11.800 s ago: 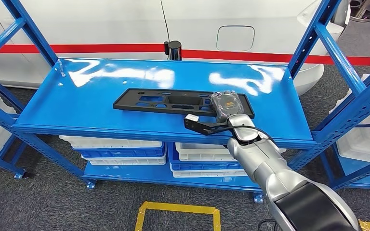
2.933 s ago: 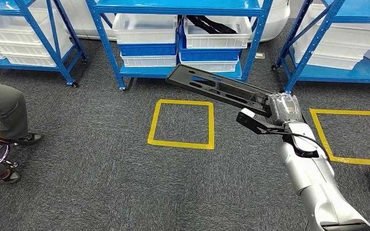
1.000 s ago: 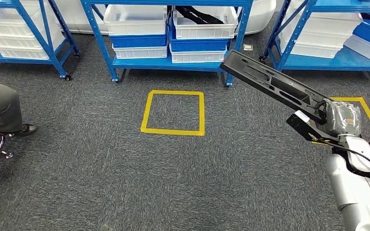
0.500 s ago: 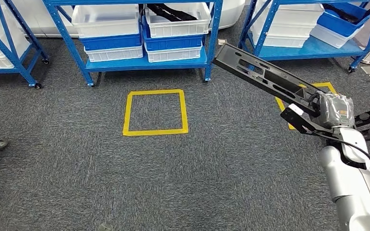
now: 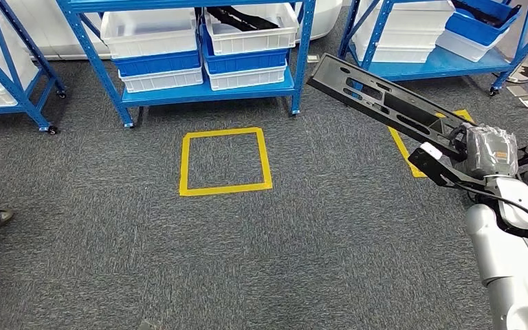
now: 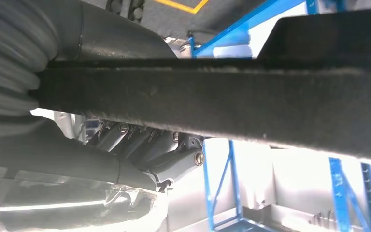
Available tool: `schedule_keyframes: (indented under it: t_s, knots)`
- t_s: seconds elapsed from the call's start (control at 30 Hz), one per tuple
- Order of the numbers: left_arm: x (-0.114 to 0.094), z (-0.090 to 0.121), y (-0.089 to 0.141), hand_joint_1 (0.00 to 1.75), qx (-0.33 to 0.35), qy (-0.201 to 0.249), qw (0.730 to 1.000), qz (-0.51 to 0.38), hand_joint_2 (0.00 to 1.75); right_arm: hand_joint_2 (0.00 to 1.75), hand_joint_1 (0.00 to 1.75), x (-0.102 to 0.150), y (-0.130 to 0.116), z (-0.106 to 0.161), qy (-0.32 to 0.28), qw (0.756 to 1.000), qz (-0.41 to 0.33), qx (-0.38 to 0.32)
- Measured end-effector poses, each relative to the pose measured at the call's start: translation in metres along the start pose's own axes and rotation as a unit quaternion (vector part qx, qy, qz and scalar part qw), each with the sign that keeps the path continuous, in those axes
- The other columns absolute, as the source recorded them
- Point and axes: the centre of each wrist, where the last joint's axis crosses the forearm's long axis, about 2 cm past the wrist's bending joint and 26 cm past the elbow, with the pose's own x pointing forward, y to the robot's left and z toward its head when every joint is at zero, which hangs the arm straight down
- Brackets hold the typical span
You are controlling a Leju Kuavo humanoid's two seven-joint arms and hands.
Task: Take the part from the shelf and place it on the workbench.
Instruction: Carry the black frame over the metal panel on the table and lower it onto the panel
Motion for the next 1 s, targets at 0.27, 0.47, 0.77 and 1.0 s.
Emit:
schedule_keyframes:
  t_s: [0.27, 0.47, 0.77, 1.0]
  knots:
    - [-0.002, 0.002, 0.000, 0.00, 0.002, -0.003, 1.000, 0.002, 1.75, 1.75, 1.75, 0.000, 0.000, -0.001, 0.002, 1.000, 0.003, 0.003]
    - [-0.002, 0.001, 0.001, 0.00, 0.004, -0.002, 1.000, 0.002, 1.75, 1.75, 1.75, 0.000, 0.000, 0.000, 0.003, 1.000, 0.003, 0.005]
    - [-0.001, 0.001, -0.001, 0.00, 0.004, -0.002, 1.000, 0.001, 1.75, 1.75, 1.75, -0.010, -0.002, 0.002, 0.010, 1.000, 0.011, 0.011]
    - [0.000, 0.001, -0.002, 0.00, 0.003, -0.004, 1.000, 0.000, 1.75, 1.75, 1.75, -0.011, -0.003, 0.000, 0.013, 1.000, 0.011, 0.012]
